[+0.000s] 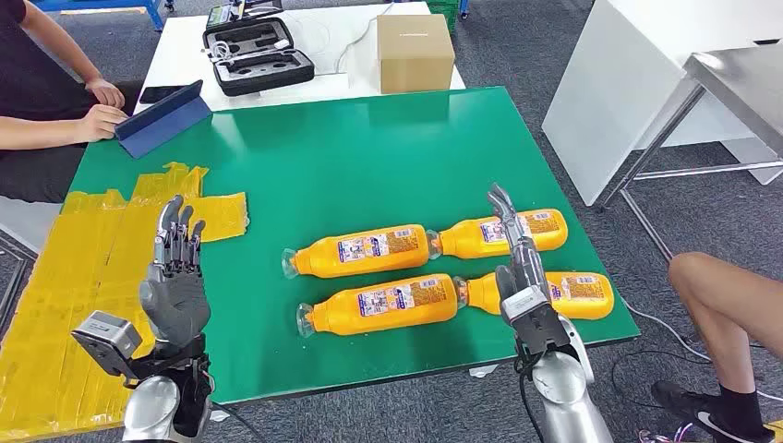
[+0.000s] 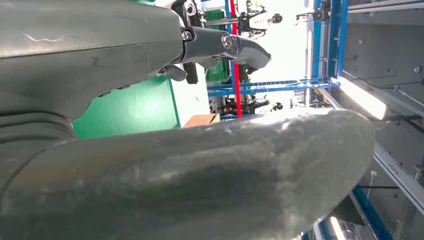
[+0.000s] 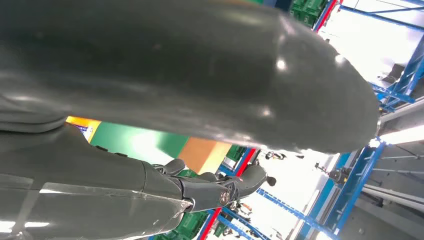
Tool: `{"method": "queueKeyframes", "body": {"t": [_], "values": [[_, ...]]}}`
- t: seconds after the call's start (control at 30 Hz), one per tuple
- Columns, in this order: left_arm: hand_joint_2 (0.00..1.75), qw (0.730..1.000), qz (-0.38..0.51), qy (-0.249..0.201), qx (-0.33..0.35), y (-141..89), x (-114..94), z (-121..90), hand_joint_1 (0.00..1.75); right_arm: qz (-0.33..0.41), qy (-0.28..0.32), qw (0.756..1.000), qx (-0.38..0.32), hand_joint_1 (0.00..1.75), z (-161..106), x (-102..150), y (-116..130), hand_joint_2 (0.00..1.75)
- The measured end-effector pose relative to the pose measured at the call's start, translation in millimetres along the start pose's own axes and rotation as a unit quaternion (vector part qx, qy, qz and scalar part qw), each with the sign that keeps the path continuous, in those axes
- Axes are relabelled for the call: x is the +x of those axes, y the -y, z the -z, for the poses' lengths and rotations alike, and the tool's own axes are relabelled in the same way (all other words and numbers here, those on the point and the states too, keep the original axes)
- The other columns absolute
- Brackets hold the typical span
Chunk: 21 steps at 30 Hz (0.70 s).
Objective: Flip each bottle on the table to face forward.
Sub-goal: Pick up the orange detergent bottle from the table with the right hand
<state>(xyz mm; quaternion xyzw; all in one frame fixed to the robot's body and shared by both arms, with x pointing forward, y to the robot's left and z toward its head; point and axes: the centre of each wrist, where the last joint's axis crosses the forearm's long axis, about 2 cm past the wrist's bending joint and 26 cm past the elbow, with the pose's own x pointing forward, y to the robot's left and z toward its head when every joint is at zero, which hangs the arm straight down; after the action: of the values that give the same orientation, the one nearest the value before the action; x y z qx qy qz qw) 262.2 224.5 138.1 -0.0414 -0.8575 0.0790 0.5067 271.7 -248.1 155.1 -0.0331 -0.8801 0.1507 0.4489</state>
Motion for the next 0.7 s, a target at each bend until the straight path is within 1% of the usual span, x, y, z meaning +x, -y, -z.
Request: {"method": "queueKeyframes", "body": {"t": [0.4, 0.53, 0.7], "values": [[0.0, 1.0, -0.001, 0.0, -0.002, 0.0, 0.0, -0.2, 0.0, -0.001, 0.001, 1.0, 0.004, 0.0, -0.2, -0.1, -0.3, 0.0], [0.0, 1.0, -0.002, 0.0, -0.004, 0.1, -0.1, -0.2, 0.0, -0.005, -0.001, 1.0, 0.008, 0.0, -0.1, 0.2, -1.0, 1.75], [0.0, 1.0, -0.002, 0.0, -0.004, 0.1, -0.1, -0.1, 0.0, -0.004, -0.02, 0.999, 0.035, 0.0, -0.3, -1.2, -4.3, 1.75]]}}
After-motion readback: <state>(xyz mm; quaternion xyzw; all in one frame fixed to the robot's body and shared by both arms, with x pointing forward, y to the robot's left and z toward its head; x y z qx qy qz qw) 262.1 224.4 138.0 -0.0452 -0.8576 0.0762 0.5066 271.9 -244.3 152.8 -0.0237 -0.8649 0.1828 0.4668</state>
